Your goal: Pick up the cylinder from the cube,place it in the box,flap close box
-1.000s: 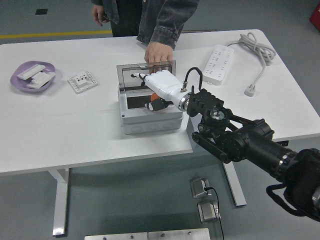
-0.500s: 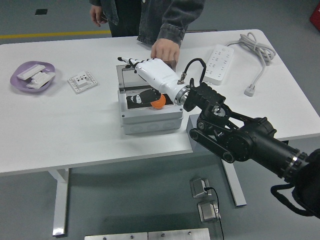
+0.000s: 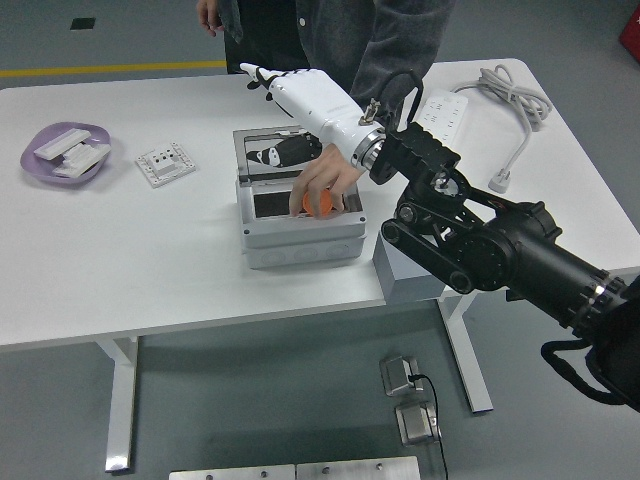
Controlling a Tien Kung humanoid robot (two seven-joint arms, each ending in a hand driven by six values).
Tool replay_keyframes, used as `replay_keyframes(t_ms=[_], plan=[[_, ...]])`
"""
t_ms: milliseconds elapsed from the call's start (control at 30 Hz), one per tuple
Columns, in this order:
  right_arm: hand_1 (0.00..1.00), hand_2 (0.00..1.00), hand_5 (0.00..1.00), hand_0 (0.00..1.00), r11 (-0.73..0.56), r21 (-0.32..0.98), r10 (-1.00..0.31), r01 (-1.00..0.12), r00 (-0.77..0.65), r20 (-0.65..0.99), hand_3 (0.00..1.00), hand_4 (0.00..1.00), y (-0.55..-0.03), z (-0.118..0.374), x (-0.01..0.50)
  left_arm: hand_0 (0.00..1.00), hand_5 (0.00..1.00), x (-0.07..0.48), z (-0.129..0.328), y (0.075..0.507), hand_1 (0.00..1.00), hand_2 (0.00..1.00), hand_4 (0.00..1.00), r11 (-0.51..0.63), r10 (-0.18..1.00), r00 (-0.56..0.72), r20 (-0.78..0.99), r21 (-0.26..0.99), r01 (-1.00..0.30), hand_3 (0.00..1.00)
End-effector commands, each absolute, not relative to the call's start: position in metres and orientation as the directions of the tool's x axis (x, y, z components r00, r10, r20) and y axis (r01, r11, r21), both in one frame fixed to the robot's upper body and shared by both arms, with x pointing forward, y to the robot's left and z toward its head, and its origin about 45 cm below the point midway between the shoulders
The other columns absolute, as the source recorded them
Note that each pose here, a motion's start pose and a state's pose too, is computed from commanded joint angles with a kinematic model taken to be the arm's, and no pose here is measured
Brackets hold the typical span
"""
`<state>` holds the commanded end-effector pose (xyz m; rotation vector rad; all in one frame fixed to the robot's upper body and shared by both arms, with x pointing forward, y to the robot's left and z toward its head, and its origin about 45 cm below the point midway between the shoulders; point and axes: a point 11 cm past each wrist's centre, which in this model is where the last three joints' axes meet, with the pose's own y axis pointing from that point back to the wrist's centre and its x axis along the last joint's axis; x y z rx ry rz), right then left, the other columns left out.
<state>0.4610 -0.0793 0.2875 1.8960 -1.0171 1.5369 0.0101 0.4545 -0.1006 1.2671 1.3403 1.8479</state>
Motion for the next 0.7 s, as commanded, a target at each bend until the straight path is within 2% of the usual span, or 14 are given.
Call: replay_keyframes(t_ms=[200, 400, 500, 533, 700], plan=[[0.666, 0.782, 0.303, 0.686, -0.555, -0.030, -0.231, -0.831, 0.119, 0.966, 0.986, 0.914, -0.083, 0.283, 0.480, 0.629, 0.153, 0.014, -0.099, 0.458, 0.570, 0.522, 0.572, -0.377, 0.824, -0.420, 0.381, 0.921, 0.097, 0.608], [0.689, 0.785, 0.317, 0.718, -0.473, 0.021, -0.214, -0.881, 0.138, 0.967, 0.986, 0.914, -0.114, 0.270, 0.498, 0.629, 0.153, 0.022, -0.097, 0.462, 0.569, 0.522, 0.570, -0.386, 0.827, -0.412, 0.382, 0.919, 0.077, 0.608], [0.689, 0.785, 0.317, 0.718, -0.448, 0.048, -0.208, -0.893, 0.156, 0.966, 0.986, 0.914, -0.125, 0.258, 0.499, 0.629, 0.153, 0.024, -0.096, 0.463, 0.569, 0.522, 0.570, -0.387, 0.830, -0.409, 0.380, 0.919, 0.069, 0.608], [0.722, 0.792, 0.329, 0.757, -0.443, 0.057, -0.205, -0.895, 0.163, 0.965, 0.987, 0.919, -0.127, 0.253, 0.499, 0.629, 0.153, 0.024, -0.097, 0.463, 0.569, 0.522, 0.568, -0.387, 0.830, -0.408, 0.380, 0.920, 0.068, 0.608], [0.722, 0.792, 0.329, 0.757, -0.450, 0.079, -0.202, -0.890, 0.187, 0.961, 0.987, 0.919, -0.126, 0.239, 0.492, 0.629, 0.153, 0.024, -0.097, 0.462, 0.569, 0.522, 0.568, -0.384, 0.834, -0.401, 0.379, 0.921, 0.070, 0.608]])
